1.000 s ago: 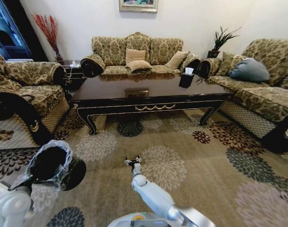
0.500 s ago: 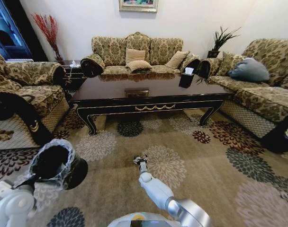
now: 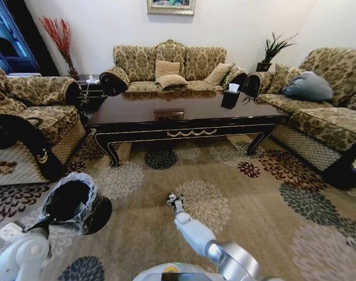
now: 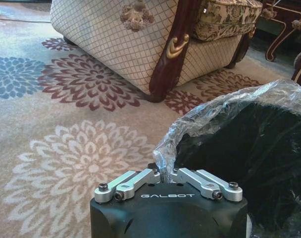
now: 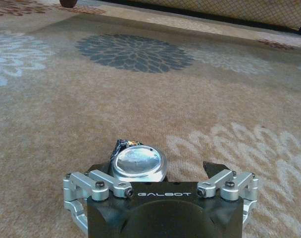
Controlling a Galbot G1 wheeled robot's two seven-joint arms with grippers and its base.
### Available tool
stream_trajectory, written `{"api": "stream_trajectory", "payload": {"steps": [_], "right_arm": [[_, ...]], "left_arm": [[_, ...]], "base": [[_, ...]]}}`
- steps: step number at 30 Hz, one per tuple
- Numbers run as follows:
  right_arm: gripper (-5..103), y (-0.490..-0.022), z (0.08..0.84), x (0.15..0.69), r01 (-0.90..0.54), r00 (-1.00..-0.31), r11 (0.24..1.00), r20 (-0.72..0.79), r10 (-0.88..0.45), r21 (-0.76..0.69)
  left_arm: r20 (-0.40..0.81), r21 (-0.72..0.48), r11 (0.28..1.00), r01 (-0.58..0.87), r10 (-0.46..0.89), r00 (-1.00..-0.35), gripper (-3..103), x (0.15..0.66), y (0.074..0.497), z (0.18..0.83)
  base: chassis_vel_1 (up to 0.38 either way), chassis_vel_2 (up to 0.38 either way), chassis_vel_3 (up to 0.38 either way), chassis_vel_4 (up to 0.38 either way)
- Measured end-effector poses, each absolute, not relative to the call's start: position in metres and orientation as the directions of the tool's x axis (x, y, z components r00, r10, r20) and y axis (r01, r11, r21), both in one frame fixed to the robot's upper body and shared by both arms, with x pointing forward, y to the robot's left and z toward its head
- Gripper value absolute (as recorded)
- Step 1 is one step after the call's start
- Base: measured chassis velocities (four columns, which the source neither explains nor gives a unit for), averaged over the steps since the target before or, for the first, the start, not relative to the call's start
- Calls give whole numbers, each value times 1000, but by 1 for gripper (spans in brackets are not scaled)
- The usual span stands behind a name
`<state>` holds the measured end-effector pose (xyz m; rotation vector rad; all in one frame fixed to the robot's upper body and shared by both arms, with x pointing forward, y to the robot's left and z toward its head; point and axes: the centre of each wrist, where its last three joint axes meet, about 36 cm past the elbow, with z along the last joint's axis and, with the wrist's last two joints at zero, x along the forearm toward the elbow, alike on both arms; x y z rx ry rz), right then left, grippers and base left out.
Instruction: Move to the front of the table and pick up the trash from the floor, then place it into the trash bin.
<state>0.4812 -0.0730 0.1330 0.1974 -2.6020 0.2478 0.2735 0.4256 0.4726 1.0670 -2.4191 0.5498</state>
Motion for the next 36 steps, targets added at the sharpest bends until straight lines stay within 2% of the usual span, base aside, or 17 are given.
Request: {"api": "stream_trajectory", "payload": {"steps": [20, 21, 24, 25, 27, 28, 29, 32, 33, 35, 36], "right_arm": [[100, -75, 131, 481, -250, -841, 954, 526, -130, -164], [103, -75, 131, 481, -251, -840, 954, 526, -131, -163], [100, -77, 130, 482, -253, -839, 953, 527, -132, -165], [90, -77, 130, 482, -253, -839, 953, 528, -131, -166], [90, -79, 129, 483, -253, -838, 953, 530, -129, -169], [80, -80, 129, 484, -254, -838, 952, 531, -129, -170], [80, -80, 129, 484, -254, -838, 952, 531, -129, -170], [63, -81, 130, 485, -256, -839, 952, 529, -132, -170], [63, -81, 130, 485, -258, -839, 951, 528, -133, -170], [52, -81, 130, 485, -260, -840, 951, 525, -136, -170], [52, -81, 130, 485, -260, -840, 951, 525, -136, -170]], "left_arm": [[538, -177, 618, -766, -591, -601, 3, 273, 429, 470], [539, -176, 618, -766, -591, -600, 3, 273, 430, 470], [540, -177, 617, -767, -591, -599, 3, 273, 430, 469], [540, -177, 617, -767, -590, -600, 3, 273, 430, 469], [541, -179, 617, -766, -589, -601, 3, 274, 430, 468], [541, -180, 618, -766, -588, -601, 3, 274, 429, 468], [541, -180, 618, -766, -588, -601, 3, 274, 429, 468], [542, -180, 617, -766, -588, -600, 3, 275, 430, 467], [543, -180, 617, -766, -587, -600, 3, 275, 430, 467], [544, -180, 616, -767, -587, -599, 3, 275, 429, 467], [544, -180, 616, -767, -587, -599, 3, 275, 429, 467]], "base": [[0, 0, 0, 0], [0, 0, 0, 0], [0, 0, 0, 0], [0, 0, 0, 0], [0, 0, 0, 0], [0, 0, 0, 0], [0, 0, 0, 0], [0, 0, 0, 0], [0, 0, 0, 0], [0, 0, 0, 0], [0, 0, 0, 0]]}}
